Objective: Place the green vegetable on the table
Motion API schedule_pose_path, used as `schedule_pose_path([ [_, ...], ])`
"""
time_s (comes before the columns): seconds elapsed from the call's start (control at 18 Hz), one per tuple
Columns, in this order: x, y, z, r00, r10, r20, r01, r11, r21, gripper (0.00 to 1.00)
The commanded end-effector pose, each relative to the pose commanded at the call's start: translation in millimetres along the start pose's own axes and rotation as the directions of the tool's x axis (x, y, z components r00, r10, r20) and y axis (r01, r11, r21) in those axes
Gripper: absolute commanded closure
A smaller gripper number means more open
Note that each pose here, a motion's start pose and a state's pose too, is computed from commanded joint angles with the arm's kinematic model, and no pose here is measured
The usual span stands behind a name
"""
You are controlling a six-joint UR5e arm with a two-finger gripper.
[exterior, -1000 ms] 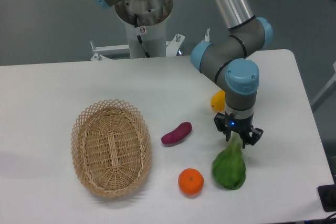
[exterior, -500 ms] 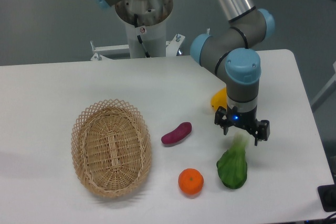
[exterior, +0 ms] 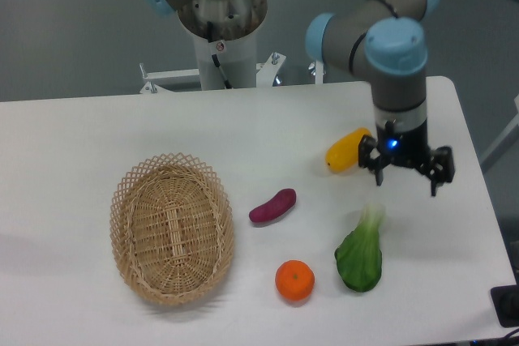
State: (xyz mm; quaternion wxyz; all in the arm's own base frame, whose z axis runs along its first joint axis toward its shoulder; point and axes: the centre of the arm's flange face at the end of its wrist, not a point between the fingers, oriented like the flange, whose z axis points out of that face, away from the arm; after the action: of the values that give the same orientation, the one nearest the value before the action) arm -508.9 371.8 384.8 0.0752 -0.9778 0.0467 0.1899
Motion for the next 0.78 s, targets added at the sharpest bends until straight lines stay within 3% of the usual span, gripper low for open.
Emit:
schedule_pose_path([
  [0.22, -13.8, 24.7, -18.9, 0.995, 0.080, -0.065, -0.082, 0.996, -0.030, 0.00],
  [0.44, -21.4, 57.5, -35.4, 0.971, 0.216, -0.100, -0.220, 0.975, -0.031, 0.00],
  [0.78, -22.0, 56.9, -35.8, 0.970, 0.223, -0.097, -0.222, 0.975, 0.017, 0.00],
])
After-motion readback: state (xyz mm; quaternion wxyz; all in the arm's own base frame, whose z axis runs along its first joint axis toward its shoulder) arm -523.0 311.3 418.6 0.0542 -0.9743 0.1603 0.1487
